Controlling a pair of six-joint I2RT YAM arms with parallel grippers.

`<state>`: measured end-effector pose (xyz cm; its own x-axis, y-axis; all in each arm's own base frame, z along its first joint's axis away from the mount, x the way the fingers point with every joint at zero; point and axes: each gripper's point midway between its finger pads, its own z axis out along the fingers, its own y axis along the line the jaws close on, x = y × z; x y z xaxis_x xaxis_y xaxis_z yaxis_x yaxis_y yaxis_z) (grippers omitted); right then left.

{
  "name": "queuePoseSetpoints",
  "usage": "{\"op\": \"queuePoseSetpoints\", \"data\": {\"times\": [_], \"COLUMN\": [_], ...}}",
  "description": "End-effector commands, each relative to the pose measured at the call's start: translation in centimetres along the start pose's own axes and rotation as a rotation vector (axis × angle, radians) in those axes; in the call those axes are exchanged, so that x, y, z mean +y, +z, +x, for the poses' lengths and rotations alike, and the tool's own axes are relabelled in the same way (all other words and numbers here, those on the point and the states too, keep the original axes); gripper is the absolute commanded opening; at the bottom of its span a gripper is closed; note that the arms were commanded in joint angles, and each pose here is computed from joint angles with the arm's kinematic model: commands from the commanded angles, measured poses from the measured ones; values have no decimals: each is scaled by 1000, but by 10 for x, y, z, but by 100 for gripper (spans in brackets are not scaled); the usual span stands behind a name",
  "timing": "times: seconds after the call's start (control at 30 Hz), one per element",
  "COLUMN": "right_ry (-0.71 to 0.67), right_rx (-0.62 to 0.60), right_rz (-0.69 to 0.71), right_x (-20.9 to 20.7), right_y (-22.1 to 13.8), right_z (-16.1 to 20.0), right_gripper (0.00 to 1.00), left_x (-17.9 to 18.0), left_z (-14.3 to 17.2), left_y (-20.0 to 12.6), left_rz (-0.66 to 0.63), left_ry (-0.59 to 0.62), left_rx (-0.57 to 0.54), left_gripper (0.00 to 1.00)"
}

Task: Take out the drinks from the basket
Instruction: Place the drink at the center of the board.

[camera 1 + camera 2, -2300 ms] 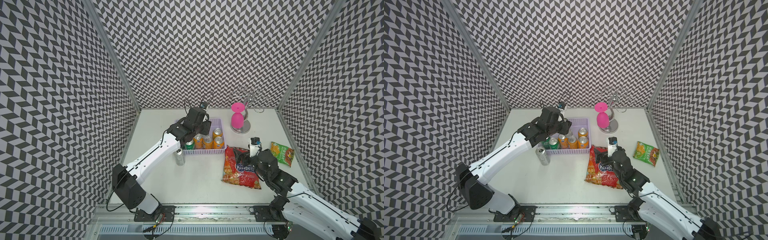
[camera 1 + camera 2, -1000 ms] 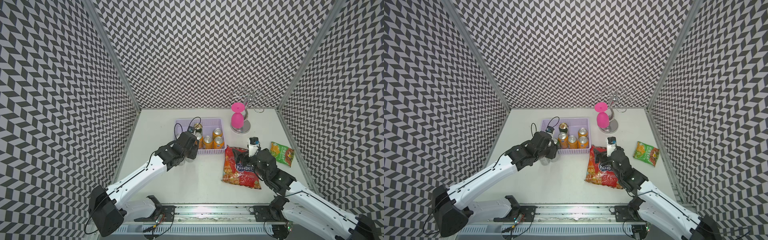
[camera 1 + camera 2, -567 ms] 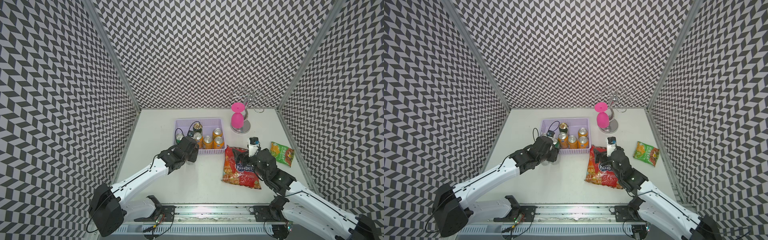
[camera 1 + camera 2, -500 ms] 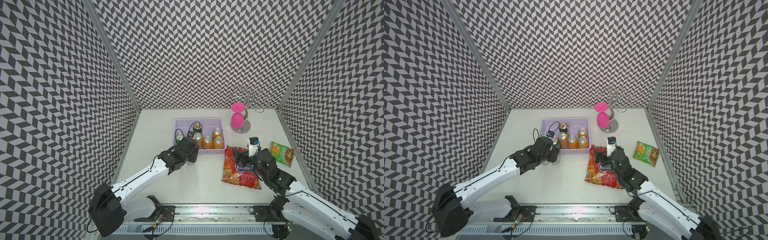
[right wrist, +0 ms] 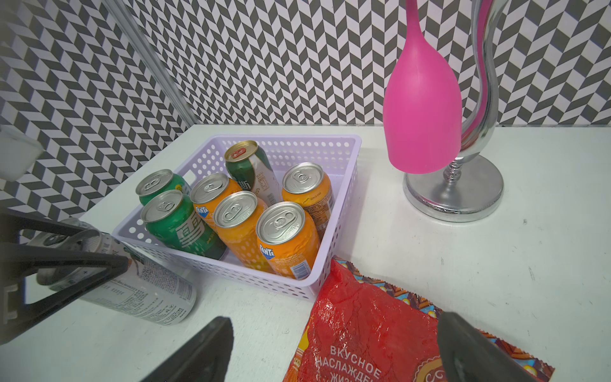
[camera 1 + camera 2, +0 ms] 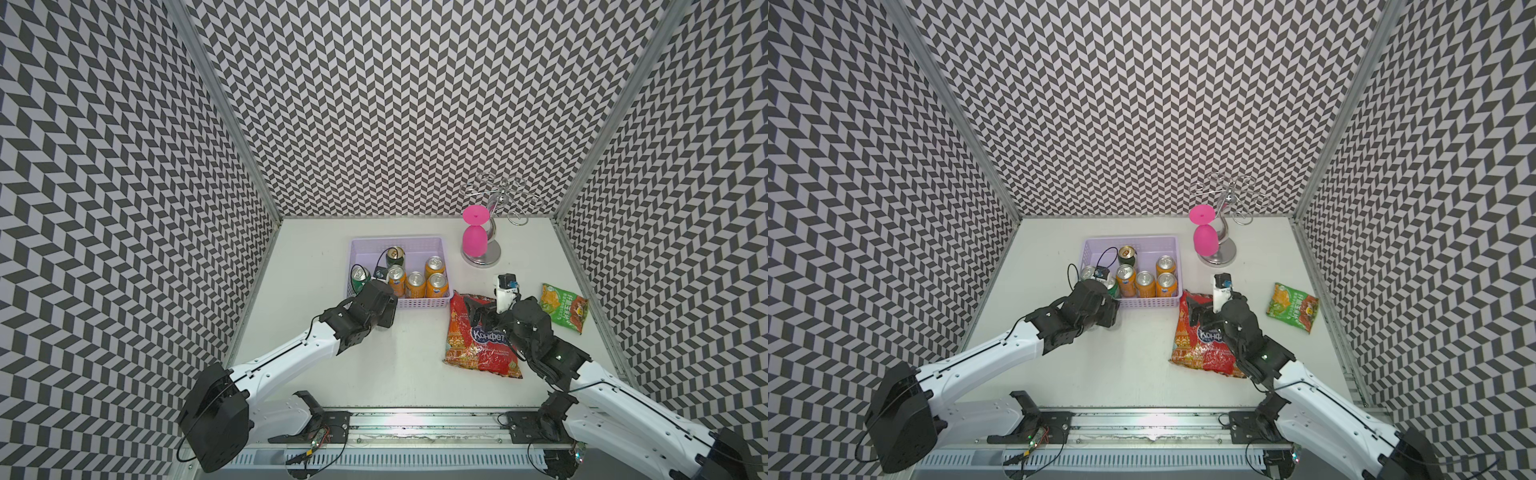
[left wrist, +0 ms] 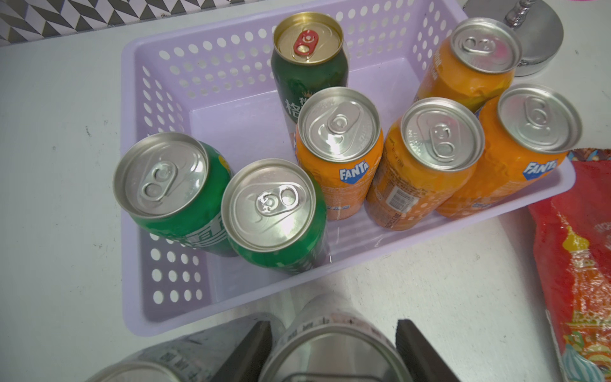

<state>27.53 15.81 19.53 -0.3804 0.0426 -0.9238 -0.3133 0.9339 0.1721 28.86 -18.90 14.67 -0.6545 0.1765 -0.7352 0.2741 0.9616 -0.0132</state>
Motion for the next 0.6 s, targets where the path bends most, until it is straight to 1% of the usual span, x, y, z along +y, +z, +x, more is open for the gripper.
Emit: {"op": "queuePoseSetpoints", "data": {"times": [0.0, 0.17, 0.23, 0.57], "right_ry": [18, 16, 8, -39], "right_rx": [-34, -33, -34, -36], "right_rz": [-15, -14, -11, 19], "right_x": [3, 3, 3, -1], "right_y": [2, 2, 2, -1], "right_z": [-8, -8, -9, -16], "right_gripper": [100, 100, 100, 100], "left_x": [-4, -3, -1, 0], "left_z": [-25, -22, -22, -31], "left_y": [-1, 2, 2, -9], "left_rz": [1, -7, -17, -16], "left_ry": [-36, -30, -27, -32], "left_rx": [-96, -83, -83, -104], "left_gripper": [46, 52, 57, 72]}}
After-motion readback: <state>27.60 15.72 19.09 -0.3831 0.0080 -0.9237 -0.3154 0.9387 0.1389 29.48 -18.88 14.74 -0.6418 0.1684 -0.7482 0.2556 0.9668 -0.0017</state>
